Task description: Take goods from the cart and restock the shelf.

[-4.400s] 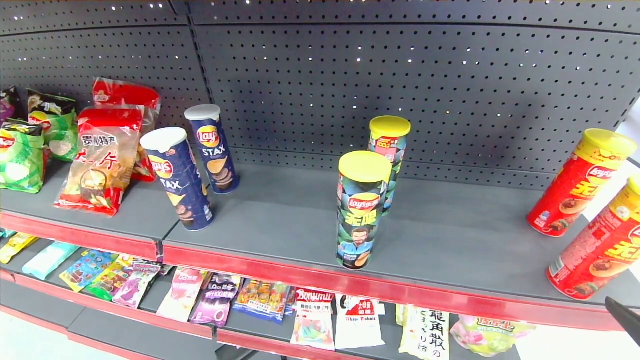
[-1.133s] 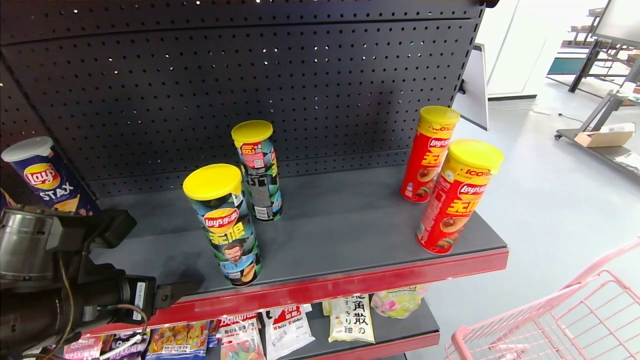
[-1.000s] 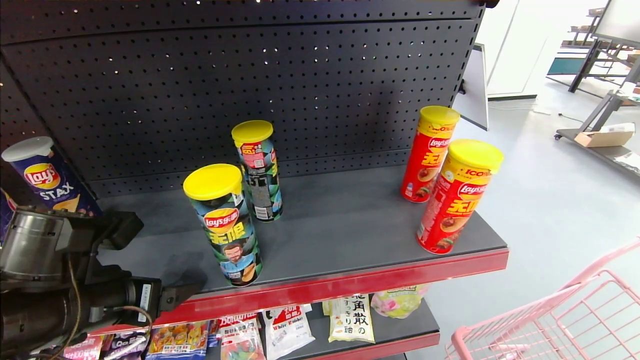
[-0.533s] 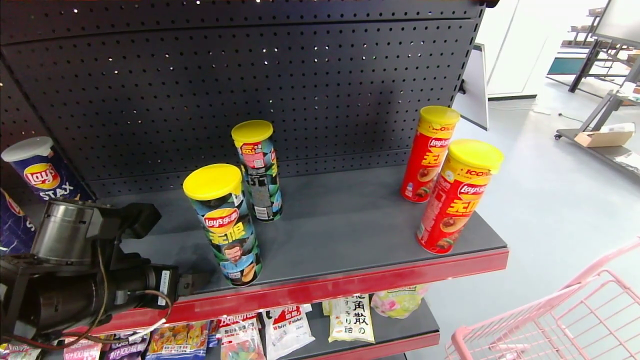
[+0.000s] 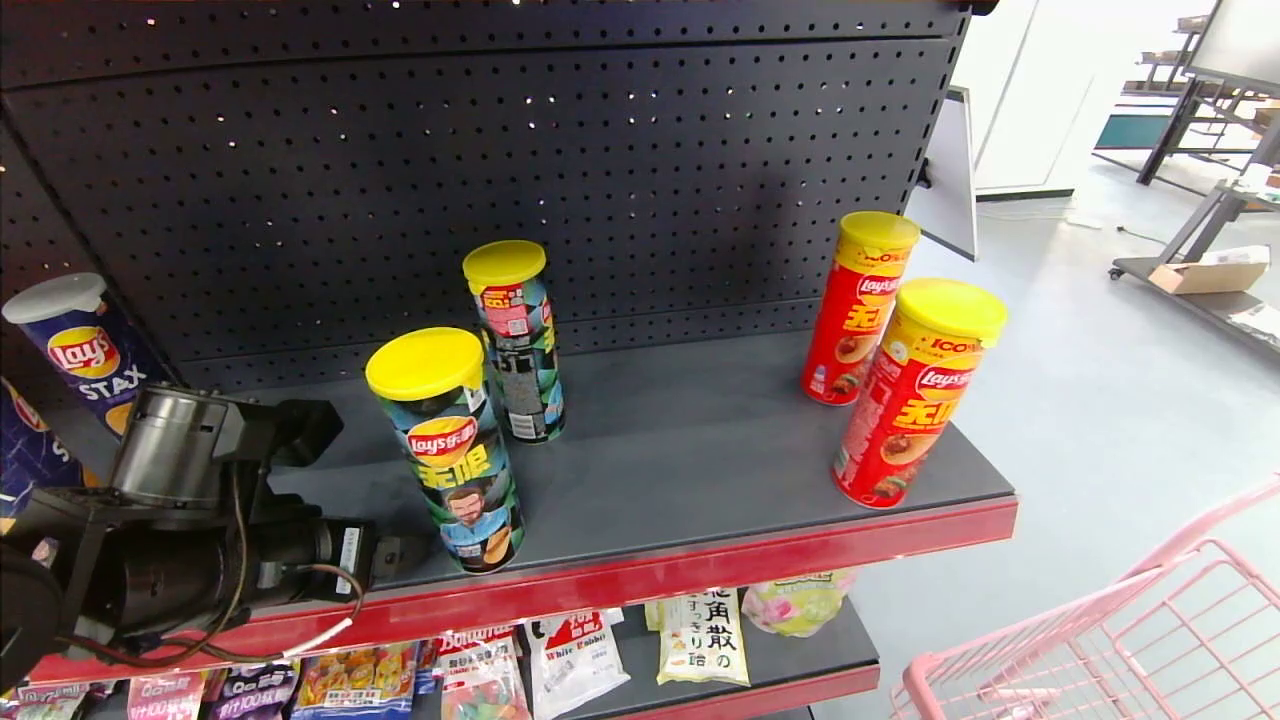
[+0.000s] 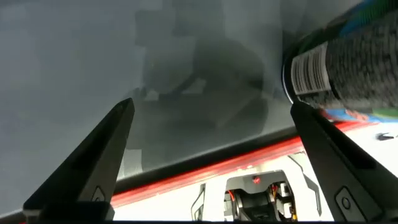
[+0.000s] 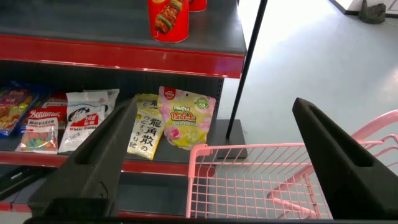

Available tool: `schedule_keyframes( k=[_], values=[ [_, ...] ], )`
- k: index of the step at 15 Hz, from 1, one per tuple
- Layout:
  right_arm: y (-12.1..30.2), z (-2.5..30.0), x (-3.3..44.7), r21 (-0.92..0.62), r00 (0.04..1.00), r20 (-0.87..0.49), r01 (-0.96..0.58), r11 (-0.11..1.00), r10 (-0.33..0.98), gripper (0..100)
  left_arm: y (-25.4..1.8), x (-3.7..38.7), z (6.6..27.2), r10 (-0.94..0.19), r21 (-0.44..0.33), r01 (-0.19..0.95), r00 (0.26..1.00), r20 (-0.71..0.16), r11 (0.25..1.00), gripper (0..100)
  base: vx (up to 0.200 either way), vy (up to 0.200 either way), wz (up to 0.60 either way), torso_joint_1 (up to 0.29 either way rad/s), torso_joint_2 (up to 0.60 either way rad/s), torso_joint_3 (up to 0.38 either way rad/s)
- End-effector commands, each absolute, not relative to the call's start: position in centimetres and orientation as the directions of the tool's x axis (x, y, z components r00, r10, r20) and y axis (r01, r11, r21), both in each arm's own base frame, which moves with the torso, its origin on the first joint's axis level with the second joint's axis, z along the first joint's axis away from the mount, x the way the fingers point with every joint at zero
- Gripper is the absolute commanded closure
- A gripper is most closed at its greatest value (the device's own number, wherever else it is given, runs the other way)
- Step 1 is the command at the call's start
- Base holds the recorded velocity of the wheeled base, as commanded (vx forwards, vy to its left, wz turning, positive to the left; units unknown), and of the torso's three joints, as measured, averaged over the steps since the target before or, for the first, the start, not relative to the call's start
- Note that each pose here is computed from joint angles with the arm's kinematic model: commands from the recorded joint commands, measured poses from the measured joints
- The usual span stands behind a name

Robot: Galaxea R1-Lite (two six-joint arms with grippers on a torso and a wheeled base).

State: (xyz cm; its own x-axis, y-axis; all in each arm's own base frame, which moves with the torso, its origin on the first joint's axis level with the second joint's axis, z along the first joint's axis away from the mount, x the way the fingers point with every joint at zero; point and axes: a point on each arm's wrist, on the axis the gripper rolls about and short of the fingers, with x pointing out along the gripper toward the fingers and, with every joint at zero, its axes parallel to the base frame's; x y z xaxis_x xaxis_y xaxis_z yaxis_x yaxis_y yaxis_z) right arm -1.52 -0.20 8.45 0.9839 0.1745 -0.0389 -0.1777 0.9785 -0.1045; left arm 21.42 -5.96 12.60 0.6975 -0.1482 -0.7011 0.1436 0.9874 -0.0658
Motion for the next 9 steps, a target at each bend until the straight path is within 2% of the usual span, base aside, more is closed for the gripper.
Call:
schedule_keyframes(
  k=[1, 9],
  values=[
    [-0.2, 8.4, -1.5, -0.105, 0.984, -0.041, -0.179, 0.978, 0.175, 0, -6.0, 21.6, 12.5, -0.148, -0.066, 0.143, 0.696, -0.703, 0.988, 0, 0.0, 0.0, 0.0, 0.0, 0.0, 0.0],
    [-0.2, 8.5, -1.5, -0.105, 0.984, -0.035, -0.177, 0.979, 0.174, 0, -6.3, 22.8, 12.7, -0.133, -0.056, 0.132, 0.706, -0.696, 0.99, 0, 0.0, 0.0, 0.0, 0.0, 0.0, 0.0]
  ],
)
